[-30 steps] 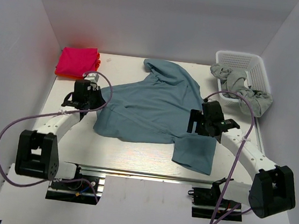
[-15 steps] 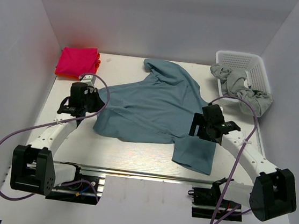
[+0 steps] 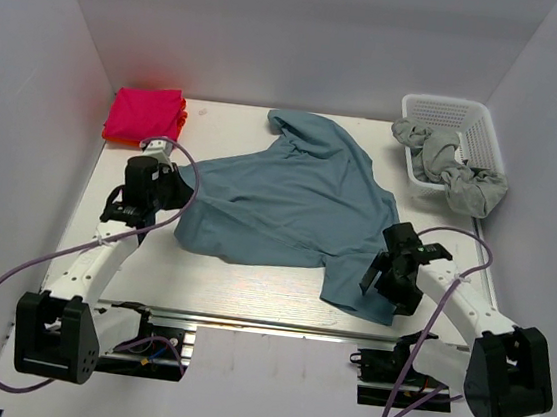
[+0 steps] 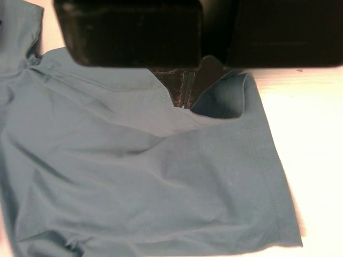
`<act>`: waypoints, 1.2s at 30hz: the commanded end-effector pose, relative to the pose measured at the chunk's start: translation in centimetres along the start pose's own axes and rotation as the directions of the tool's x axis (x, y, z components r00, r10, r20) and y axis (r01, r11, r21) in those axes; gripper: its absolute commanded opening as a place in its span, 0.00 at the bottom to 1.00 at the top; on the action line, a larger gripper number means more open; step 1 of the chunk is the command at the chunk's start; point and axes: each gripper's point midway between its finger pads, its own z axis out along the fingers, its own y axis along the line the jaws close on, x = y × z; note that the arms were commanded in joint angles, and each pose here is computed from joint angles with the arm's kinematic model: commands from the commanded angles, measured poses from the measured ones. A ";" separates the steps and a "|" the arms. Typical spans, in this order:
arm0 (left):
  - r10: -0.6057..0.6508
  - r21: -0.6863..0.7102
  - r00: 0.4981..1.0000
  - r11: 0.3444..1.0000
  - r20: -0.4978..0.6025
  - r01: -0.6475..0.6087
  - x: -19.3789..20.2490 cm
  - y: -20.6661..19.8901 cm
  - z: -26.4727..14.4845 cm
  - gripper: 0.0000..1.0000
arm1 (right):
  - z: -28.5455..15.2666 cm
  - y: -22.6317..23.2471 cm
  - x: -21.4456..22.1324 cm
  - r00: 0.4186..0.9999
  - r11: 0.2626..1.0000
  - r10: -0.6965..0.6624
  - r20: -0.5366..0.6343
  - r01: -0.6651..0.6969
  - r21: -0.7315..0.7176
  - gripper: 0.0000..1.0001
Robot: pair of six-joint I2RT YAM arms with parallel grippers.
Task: Fold and stack the t-shirts
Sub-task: Flatten out the tshirt
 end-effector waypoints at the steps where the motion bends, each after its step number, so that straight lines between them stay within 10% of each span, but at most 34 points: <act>1: -0.004 0.041 0.997 0.999 0.076 0.001 -1.5 -1.3 -1.4 0.00 | -0.5 0.8 1.3 0.995 0.996 0.073 -0.061 -0.076 -0.056 0.90; 10: -0.018 0.100 0.994 0.995 0.104 0.008 -2.1 -2.6 -2.4 0.00 | 2.0 2.5 0.8 0.997 0.990 0.061 -0.045 -0.066 -0.126 0.75; 14: -0.036 0.112 0.995 0.993 0.098 0.025 -1.8 -2.7 -2.6 0.00 | 1.4 4.2 -1.1 0.998 0.974 0.012 0.059 0.002 -0.228 0.27; 15: -0.034 0.119 0.993 0.993 0.116 0.020 -2.2 -2.9 -2.8 0.00 | 1.0 4.4 -1.5 0.996 0.969 0.015 0.086 0.007 -0.247 0.01; 23: -0.053 0.110 0.992 0.993 0.111 0.041 -2.3 -2.9 -2.5 0.00 | -5.4 8.4 -8.5 0.911 0.898 0.060 0.408 0.129 -0.420 0.00; 30: -0.086 0.104 0.989 0.990 -0.122 0.099 5.2 -1.3 0.0 0.00 | -5.9 6.6 -9.7 0.884 0.936 0.071 0.462 0.102 -0.338 0.00; 36: -0.071 0.177 0.997 0.982 -0.019 0.074 2.6 -2.9 -1.0 0.00 | -8.0 8.1 -11.4 0.851 0.913 0.091 0.517 0.136 -0.385 0.00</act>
